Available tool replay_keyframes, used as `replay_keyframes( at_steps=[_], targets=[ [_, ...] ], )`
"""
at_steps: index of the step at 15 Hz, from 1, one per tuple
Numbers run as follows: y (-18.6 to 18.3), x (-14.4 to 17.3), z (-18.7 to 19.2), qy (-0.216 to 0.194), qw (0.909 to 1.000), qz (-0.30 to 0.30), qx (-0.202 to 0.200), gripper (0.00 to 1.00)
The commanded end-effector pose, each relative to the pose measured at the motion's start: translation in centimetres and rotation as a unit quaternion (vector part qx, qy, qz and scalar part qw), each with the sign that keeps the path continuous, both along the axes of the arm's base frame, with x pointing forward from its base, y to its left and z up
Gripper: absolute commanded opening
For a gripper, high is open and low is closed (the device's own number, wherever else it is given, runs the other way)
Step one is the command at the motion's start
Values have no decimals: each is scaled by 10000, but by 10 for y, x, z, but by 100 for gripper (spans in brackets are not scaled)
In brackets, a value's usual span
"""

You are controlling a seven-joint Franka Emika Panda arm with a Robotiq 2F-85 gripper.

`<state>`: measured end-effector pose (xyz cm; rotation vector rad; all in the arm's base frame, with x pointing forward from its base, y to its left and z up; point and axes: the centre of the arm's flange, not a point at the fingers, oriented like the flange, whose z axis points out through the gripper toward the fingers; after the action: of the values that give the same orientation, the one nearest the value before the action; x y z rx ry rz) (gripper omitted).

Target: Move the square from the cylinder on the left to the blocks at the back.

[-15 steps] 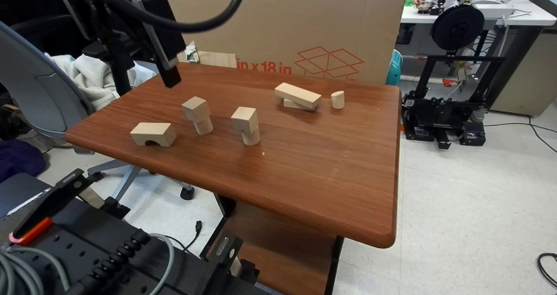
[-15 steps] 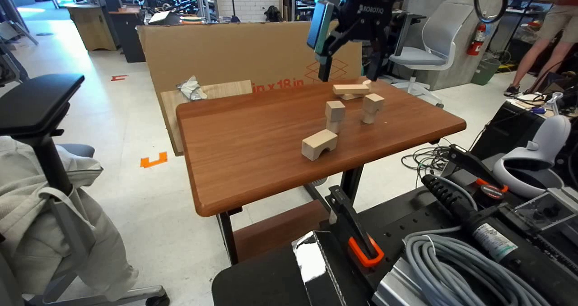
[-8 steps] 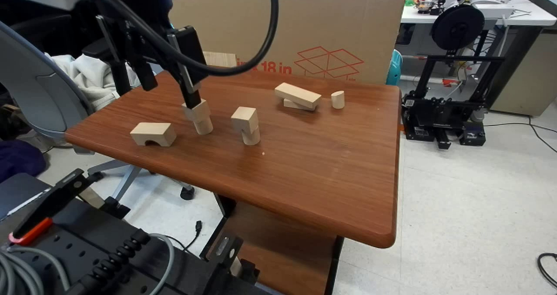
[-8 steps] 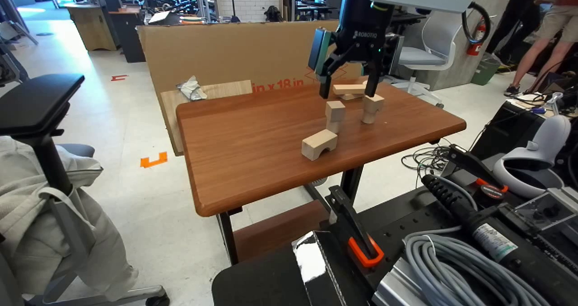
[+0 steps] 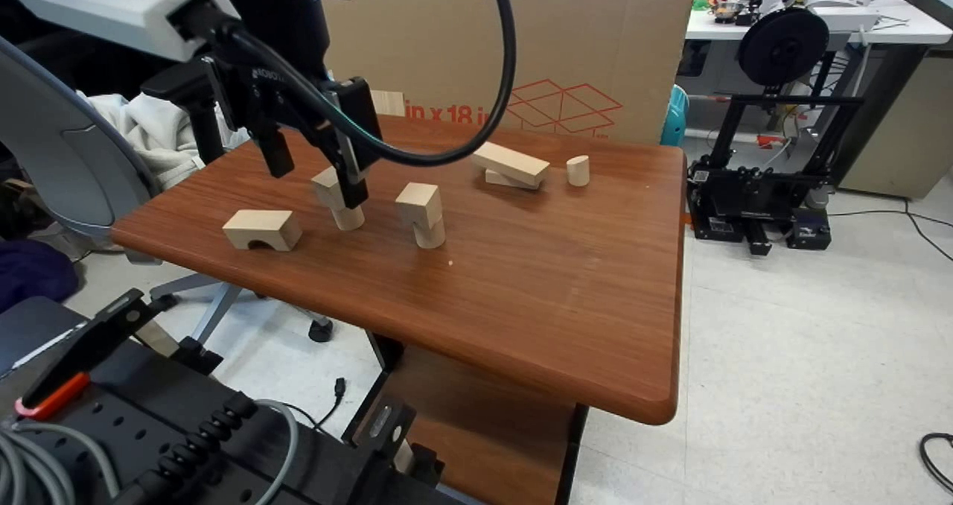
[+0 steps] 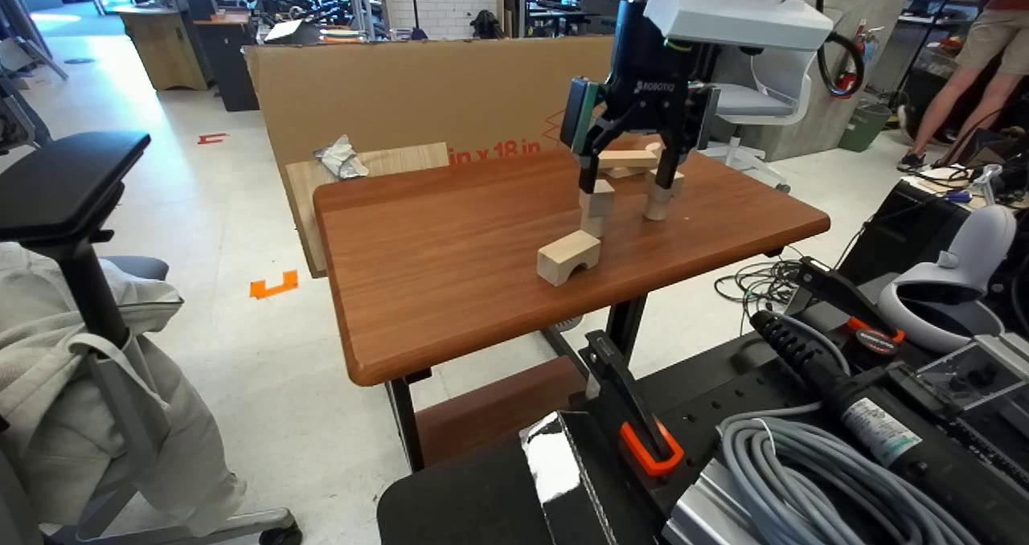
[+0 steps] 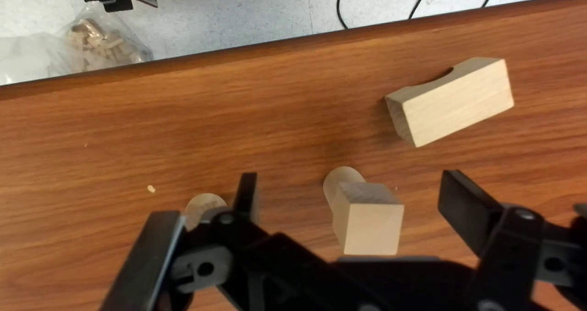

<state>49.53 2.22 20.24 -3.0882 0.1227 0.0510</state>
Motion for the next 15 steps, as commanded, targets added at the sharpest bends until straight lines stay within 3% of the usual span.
replay_keyframes(
  at_steps=[1,5,6,8,15],
  targets=[
    [5,16,-9,-21,9997,213,-123,100],
    [16,31,-16,-25,9991,336,-243,100],
    [20,34,-18,-61,9989,391,-246,75],
    [28,38,-19,-117,9984,493,-264,68],
    [56,31,3,-319,9987,352,-167,13]
  ],
)
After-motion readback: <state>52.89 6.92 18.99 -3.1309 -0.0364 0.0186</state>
